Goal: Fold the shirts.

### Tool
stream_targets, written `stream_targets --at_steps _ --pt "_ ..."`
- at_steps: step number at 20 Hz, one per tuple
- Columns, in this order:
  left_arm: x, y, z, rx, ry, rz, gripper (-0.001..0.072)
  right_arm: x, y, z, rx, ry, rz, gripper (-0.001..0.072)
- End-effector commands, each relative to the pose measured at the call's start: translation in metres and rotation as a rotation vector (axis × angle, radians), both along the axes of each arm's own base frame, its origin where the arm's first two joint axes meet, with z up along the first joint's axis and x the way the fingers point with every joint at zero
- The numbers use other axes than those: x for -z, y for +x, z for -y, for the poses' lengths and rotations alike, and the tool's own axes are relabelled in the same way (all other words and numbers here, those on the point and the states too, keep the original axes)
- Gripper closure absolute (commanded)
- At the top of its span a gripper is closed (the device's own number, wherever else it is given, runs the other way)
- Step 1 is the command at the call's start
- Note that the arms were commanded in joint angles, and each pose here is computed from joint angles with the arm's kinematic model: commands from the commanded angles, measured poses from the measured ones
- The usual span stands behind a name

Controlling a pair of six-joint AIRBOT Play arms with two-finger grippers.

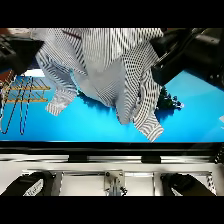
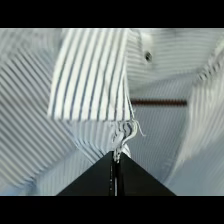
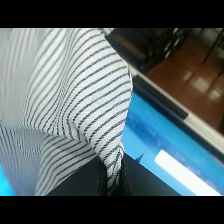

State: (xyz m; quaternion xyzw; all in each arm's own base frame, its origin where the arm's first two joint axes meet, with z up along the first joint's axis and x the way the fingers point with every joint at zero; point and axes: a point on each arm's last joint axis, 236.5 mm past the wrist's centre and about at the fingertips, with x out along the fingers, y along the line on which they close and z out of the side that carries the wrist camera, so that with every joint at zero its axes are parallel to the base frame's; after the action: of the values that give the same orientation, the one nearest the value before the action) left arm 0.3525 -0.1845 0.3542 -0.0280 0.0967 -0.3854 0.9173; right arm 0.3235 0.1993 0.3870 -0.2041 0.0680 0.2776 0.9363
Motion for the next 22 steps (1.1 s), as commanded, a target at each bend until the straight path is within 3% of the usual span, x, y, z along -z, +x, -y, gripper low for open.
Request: stream_targets --at_steps 1,4,6,9,15,22 --pt "0.025 -0.013 0.047 0.14 0.01 -0.091 0.0655 -0.039 0.003 -0.005 -0.01 0.104 0.13 0.0629" --pt "0.036 -0.019 0.092 0.23 0.011 -0.09 0.0654 -0.047 0.005 -0.002 0.008 0.117 0.161 0.0629" --pt "0.03 -0.015 0.099 0.218 -0.007 -0.058 0.0628 -0.047 0.007 0.002 0.024 0.113 0.162 0.0629" --pt "0.014 -0.013 0.091 0.187 -0.027 -0.017 0.022 -0.048 0.009 0.004 0.034 0.107 0.173 0.0629" --pt "-0.062 -0.023 0.061 0.126 -0.068 0.152 0.022 -0.057 0.018 0.022 0.111 0.07 0.235 0.0629" --pt "-0.101 -0.037 0.048 0.111 -0.078 0.241 0.0222 -0.064 0.051 0.139 0.51 0.053 0.27 0.0629"
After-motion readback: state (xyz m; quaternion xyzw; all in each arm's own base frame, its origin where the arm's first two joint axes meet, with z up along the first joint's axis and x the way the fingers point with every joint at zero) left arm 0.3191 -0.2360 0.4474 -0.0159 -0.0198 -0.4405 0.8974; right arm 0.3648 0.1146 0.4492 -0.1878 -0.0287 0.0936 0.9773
